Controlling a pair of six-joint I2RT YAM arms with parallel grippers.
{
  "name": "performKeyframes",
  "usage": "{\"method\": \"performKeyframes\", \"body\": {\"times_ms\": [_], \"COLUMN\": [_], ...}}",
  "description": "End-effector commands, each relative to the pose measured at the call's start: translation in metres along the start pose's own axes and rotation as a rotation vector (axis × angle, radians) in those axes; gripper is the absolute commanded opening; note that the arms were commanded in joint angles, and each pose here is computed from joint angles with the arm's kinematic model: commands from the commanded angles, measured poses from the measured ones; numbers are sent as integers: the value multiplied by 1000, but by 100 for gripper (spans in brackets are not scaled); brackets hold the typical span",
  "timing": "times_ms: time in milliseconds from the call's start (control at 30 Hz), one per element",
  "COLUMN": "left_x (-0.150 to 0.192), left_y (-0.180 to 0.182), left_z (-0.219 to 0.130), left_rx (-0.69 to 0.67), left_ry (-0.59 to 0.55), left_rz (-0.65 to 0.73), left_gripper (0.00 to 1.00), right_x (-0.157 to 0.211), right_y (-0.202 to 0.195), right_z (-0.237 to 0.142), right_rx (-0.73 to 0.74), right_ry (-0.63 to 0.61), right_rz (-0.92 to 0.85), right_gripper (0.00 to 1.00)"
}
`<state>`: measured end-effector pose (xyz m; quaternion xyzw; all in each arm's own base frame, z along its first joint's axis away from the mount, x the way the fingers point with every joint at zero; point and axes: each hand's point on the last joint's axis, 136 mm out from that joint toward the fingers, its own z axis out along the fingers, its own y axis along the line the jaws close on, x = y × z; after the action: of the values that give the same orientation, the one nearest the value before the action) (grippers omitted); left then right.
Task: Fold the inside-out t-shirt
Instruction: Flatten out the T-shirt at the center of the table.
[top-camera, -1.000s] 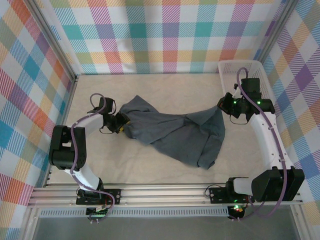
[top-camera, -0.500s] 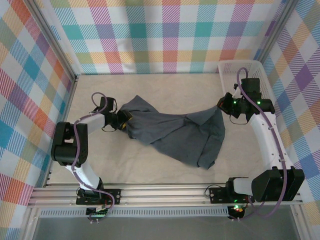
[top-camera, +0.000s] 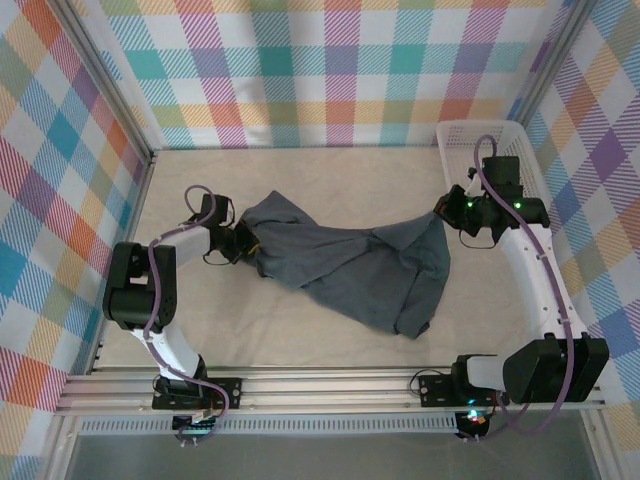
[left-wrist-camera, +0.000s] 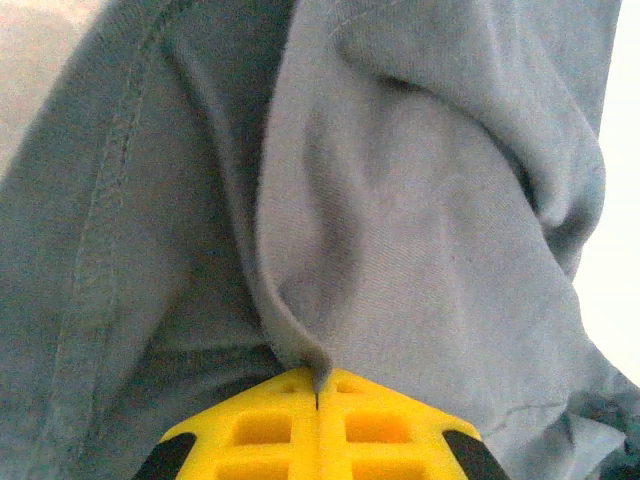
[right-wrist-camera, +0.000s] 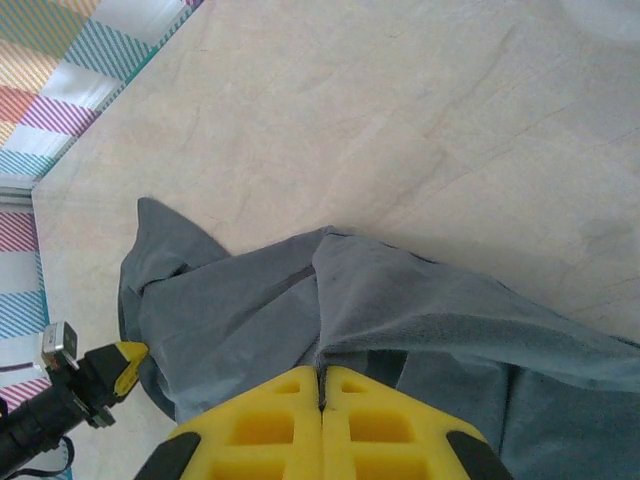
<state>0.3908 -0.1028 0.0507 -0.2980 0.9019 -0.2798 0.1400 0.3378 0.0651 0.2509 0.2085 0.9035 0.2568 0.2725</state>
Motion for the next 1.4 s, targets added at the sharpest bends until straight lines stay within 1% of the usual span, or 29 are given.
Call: {"method": "performKeyframes", "body": {"times_ms": [0,67,133,200,233,267,333,433,500,567,700,767,867,1000,1100,1233,1300,1367], "left_x": [-23,-43,-62,-70,-71,-68,-55,-36,-27,-21,-13,-7,10,34,41,39,33,20], "left_y": [-63,-111,-162,-195,-204,-210,-213,-203,-196,-191,-194,-199,-204,-199,-192,-196,-202,-208], "left_z": [-68,-135,-227,-318,-360,-394,-453,-502,-521,-533,-546,-556,-583,-624,-642,-646,-639,-628], "left_rx": [118,196,289,360,381,402,439,479,486,464,451,477,539,591,585,586,586,568], "left_ry": [-85,-191,-359,-552,-655,-739,-909,-1080,-1157,-1196,-1192,-1193,-1234,-1351,-1425,-1436,-1421,-1400], "left_rz": [77,147,231,298,317,329,353,335,338,347,367,373,386,396,389,403,419,431], "left_gripper": [0,0,0,0,1,2,2,2,3,3,3,3,2,0,0,0,0,0], "right_x": [-31,-67,-111,-145,-158,-167,-178,-183,-185,-184,-181,-176,-165,-145,-132,-125,-130,-142], "right_y": [39,74,110,140,150,155,159,170,179,189,207,213,219,217,211,211,212,216], "right_z": [-31,-68,-127,-190,-219,-244,-269,-286,-300,-315,-350,-368,-399,-441,-466,-482,-479,-465], "right_rx": [-98,-164,-197,-224,-224,-216,-215,-246,-285,-328,-420,-460,-511,-540,-542,-551,-553,-561], "right_ry": [-115,-248,-450,-648,-743,-830,-938,-1009,-1051,-1084,-1140,-1174,-1233,-1330,-1393,-1439,-1438,-1415], "right_rz": [7,-39,-107,-162,-181,-180,-184,-226,-244,-254,-260,-262,-275,-280,-269,-279,-269,-261], "right_gripper": [0,0,0,0,0,0,0,0,0,0,0,0,0,0,0,0,0,0]}}
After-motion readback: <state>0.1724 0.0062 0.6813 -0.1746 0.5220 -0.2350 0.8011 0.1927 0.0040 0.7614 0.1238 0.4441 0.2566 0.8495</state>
